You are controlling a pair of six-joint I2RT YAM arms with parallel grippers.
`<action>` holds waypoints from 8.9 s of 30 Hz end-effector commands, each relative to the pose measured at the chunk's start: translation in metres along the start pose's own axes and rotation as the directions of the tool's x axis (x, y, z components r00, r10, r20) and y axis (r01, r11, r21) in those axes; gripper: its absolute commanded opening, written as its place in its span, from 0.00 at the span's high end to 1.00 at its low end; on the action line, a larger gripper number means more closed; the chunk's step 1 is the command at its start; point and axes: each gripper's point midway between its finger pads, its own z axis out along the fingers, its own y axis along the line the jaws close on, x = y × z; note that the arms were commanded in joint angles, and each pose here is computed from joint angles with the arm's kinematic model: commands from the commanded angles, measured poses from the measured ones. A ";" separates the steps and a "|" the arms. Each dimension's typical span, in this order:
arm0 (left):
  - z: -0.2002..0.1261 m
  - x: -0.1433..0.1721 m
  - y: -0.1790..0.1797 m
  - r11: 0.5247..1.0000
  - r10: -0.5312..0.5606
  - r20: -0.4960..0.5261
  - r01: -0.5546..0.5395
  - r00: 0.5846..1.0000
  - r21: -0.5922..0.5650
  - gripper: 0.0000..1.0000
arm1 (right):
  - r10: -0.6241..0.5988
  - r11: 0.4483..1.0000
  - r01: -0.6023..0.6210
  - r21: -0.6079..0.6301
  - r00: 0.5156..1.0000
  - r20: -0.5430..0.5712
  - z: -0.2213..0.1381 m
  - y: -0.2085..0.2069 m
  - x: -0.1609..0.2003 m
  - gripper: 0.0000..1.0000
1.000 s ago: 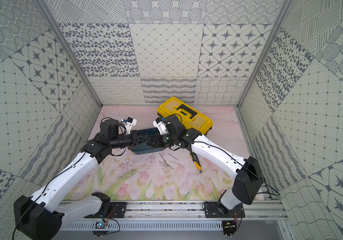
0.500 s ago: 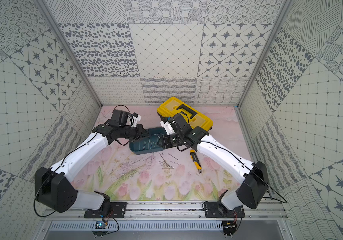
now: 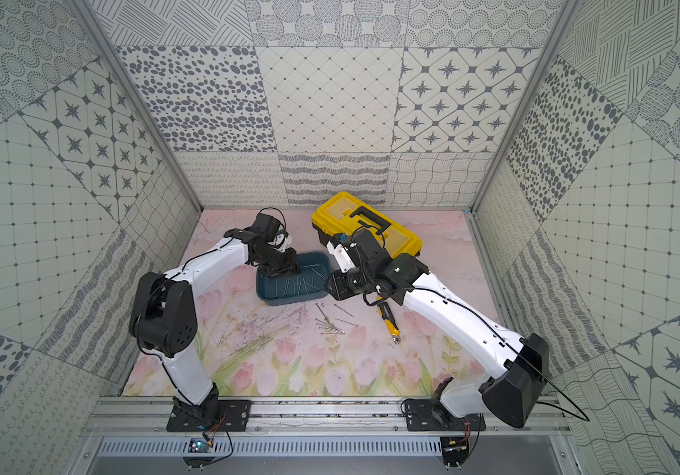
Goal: Put the nails on the desktop into the storage box
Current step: Place the nail in the storage box, then pick up the nail from the center of the board.
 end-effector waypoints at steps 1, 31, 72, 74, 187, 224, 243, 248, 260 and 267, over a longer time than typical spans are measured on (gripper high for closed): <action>0.016 -0.002 0.023 0.994 0.057 -0.040 -0.061 0.998 -0.094 1.00 | -0.011 0.999 0.011 0.031 1.000 0.022 -0.010 -0.002 0.001 0.65; 0.056 0.009 0.066 0.975 0.030 -0.104 -0.051 0.994 -0.215 0.85 | 0.019 0.997 -0.016 0.073 0.999 -0.037 -0.001 -0.002 0.030 0.65; -0.116 0.124 -0.003 0.985 0.095 0.183 -0.119 0.979 0.124 0.19 | -0.395 0.838 0.540 0.084 0.704 -0.590 0.115 -0.109 0.116 0.66; -0.116 0.130 -0.003 0.981 0.098 0.198 -0.128 0.975 0.147 0.12 | -0.392 0.834 0.544 0.087 0.698 -0.599 0.115 -0.114 0.117 0.66; -0.150 0.135 -0.040 0.901 -0.005 0.365 -0.154 0.931 0.407 0.01 | -0.351 0.921 0.389 0.027 0.857 -0.377 0.092 -0.053 0.100 1.00; -0.211 0.128 -0.113 0.738 0.054 0.328 -0.259 0.943 0.623 0.23 | 0.135 0.838 -0.126 -0.532 0.991 -0.021 0.015 0.097 -0.020 1.00; -0.198 0.111 -0.105 0.788 0.047 0.340 -0.244 0.939 0.565 0.46 | 0.148 0.798 -0.156 -0.582 0.987 -0.062 0.020 0.117 -0.017 1.00; -0.194 0.109 -0.103 0.795 0.047 0.335 -0.238 0.941 0.558 0.56 | 0.151 0.797 -0.161 -0.582 0.986 -0.067 0.022 0.117 -0.017 1.00; -0.191 0.108 -0.103 0.802 0.063 0.320 -0.239 0.945 0.548 0.78 | 0.163 0.806 -0.168 -0.567 0.985 -0.061 0.028 0.114 -0.020 1.00; -0.185 0.108 -0.101 0.809 0.066 0.292 -0.222 0.954 0.544 1.00 | 0.167 0.810 -0.172 -0.561 0.984 -0.061 0.031 0.113 -0.022 1.00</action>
